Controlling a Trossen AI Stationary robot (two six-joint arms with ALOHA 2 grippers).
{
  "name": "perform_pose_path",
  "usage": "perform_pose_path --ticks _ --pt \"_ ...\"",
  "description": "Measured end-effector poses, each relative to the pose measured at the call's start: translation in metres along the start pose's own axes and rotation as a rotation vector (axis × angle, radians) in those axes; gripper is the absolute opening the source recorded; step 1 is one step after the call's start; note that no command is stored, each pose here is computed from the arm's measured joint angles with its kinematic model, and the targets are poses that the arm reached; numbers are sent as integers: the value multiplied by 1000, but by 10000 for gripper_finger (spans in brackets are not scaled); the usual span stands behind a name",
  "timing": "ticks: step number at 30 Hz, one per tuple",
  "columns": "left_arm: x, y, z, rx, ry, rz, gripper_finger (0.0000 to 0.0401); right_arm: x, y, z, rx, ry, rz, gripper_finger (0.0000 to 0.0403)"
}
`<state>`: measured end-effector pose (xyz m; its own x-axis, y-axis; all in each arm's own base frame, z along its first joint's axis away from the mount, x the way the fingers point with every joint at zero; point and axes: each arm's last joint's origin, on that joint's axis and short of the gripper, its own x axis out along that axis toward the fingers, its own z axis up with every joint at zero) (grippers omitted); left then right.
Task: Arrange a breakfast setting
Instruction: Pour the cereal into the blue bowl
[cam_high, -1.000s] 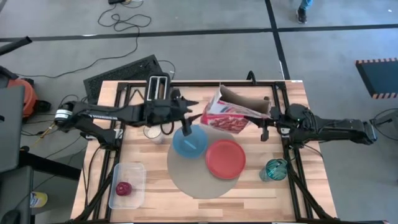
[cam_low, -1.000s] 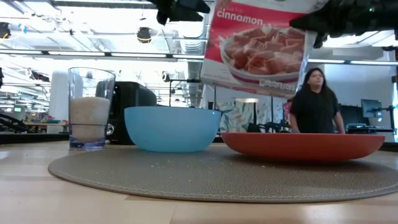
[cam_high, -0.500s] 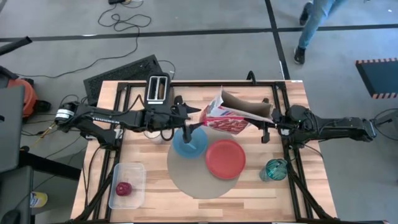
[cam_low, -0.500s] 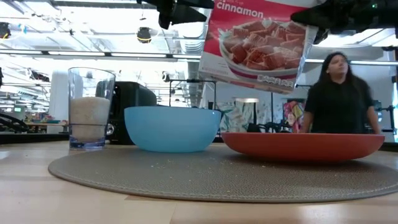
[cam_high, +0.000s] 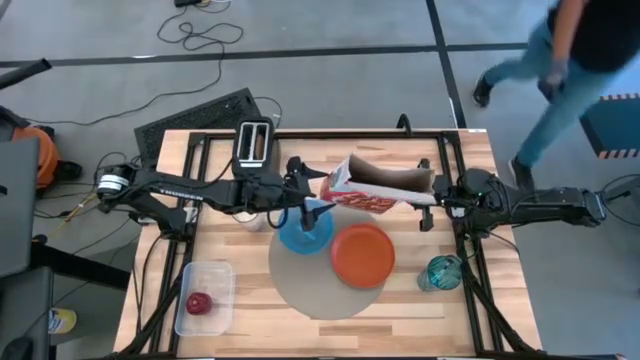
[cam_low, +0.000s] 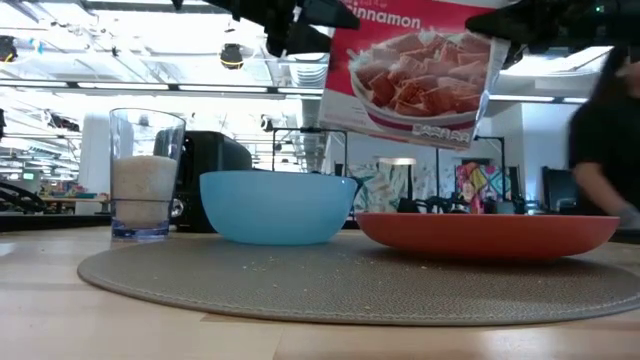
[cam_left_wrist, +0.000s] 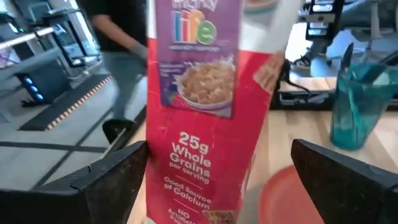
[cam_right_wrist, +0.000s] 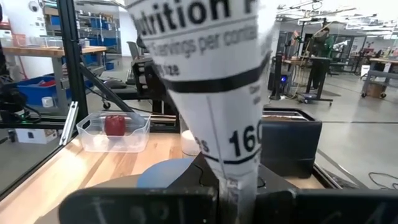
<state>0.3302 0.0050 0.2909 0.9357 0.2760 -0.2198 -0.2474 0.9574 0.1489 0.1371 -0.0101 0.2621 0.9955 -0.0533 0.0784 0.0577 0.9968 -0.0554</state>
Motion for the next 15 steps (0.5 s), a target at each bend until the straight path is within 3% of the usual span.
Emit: perform_pose_path --ticks 11,15 --pt "-1 2 4 -117 -29 80 385 2 2 0 24 -11 55 26" --pt "-2 1 8 -113 -52 38 385 3 4 1 21 -15 69 26"
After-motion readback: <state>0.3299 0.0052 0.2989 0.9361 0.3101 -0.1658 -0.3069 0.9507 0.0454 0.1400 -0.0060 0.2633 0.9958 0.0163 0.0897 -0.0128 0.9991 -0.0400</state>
